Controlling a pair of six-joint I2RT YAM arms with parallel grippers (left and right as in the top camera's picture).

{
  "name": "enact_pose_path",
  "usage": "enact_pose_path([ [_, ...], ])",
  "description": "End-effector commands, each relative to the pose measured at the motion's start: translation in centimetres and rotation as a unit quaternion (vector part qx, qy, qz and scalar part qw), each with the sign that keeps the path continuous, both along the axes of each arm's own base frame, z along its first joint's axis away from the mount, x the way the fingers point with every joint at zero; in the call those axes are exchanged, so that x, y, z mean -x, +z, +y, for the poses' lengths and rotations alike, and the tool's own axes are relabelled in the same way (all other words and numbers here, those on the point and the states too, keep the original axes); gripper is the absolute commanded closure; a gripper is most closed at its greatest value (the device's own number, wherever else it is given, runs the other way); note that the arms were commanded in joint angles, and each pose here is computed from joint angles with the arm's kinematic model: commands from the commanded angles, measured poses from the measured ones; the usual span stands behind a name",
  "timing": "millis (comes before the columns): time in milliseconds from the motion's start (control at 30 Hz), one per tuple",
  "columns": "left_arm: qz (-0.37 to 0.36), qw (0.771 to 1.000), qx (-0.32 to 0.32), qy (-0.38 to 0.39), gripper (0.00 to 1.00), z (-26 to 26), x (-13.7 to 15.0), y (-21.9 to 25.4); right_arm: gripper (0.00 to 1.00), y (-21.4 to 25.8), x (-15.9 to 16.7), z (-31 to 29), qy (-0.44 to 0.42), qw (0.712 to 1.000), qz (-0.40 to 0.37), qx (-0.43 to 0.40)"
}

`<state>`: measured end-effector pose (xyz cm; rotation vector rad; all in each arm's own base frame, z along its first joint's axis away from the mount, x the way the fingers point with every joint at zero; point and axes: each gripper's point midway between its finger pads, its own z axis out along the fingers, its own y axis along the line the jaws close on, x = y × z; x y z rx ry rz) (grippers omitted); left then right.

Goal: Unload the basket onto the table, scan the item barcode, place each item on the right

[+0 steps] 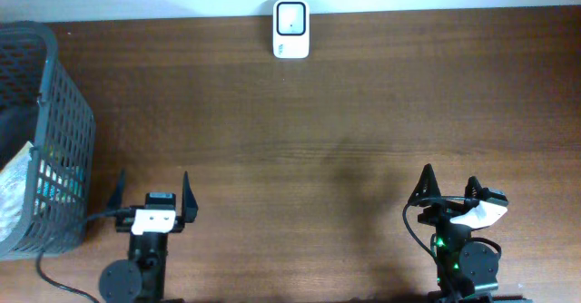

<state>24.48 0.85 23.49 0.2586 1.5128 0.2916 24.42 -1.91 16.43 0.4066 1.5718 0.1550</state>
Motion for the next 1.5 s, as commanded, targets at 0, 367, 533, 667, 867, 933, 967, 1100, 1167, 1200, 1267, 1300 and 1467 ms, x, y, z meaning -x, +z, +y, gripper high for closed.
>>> enact_pose_path([
  [0,0.004,1.000,-0.017,0.008,0.01,0.3,-0.9,3.5,0.01,-0.3,0.0,-0.2,-0.007,1.000,0.003,0.000],
  [367,0.108,0.994,-0.007,-0.011,0.01,0.3,-6.4,11.2,0.01,-0.3,0.0,-0.2,-0.007,1.000,0.003,0.000],
  [533,0.201,0.978,0.009,-0.057,0.01,-1.0,-9.3,14.3,0.01,-0.3,0.0,-0.2,-0.007,1.000,0.003,0.000],
  [667,0.262,0.953,-0.004,-0.151,0.01,-3.8,-10.5,16.4,0.01,-0.3,0.0,-0.2,-0.007,1.000,0.003,0.000],
  [867,0.291,0.937,0.017,-0.195,0.01,-5.2,-11.1,17.5,0.01,-0.3,0.0,-0.2,-0.007,1.000,0.003,0.000],
  [933,0.293,0.935,0.018,-0.198,0.01,-5.3,-11.0,17.4,0.01,-0.3,0.0,-0.2,-0.007,1.000,0.003,0.000],
  [967,0.295,0.934,0.020,-0.199,0.01,-5.3,-10.9,17.3,0.01,-0.3,0.0,-0.2,-0.007,1.000,0.003,0.000],
  [1100,0.306,0.925,0.031,-0.222,0.01,-6.1,-10.3,16.9,0.01,-0.3,0.0,-0.2,-0.007,1.000,0.003,0.000],
  [1167,0.310,0.920,0.038,-0.237,0.01,-6.7,-9.9,16.9,0.01,-0.3,0.0,-0.2,-0.007,1.000,0.003,0.000],
  [1200,0.311,0.917,0.042,-0.245,0.01,-6.9,-9.7,16.9,0.01,-0.3,0.0,-0.2,-0.007,1.000,0.003,0.000],
  [1267,0.305,0.919,0.040,-0.247,0.01,-7.0,-9.9,17.1,0.01,-0.3,0.0,-0.2,-0.007,1.000,0.003,0.000],
  [1300,0.301,0.921,0.038,-0.246,0.01,-6.9,-10.0,17.3,0.01,-0.3,0.0,-0.2,-0.007,1.000,0.003,0.000],
  [1467,0.275,0.948,0.151,-0.050,0.04,-1.5,-12.9,18.5,0.01,-0.3,0.0,-0.2,-0.007,1.000,0.003,0.000],
])
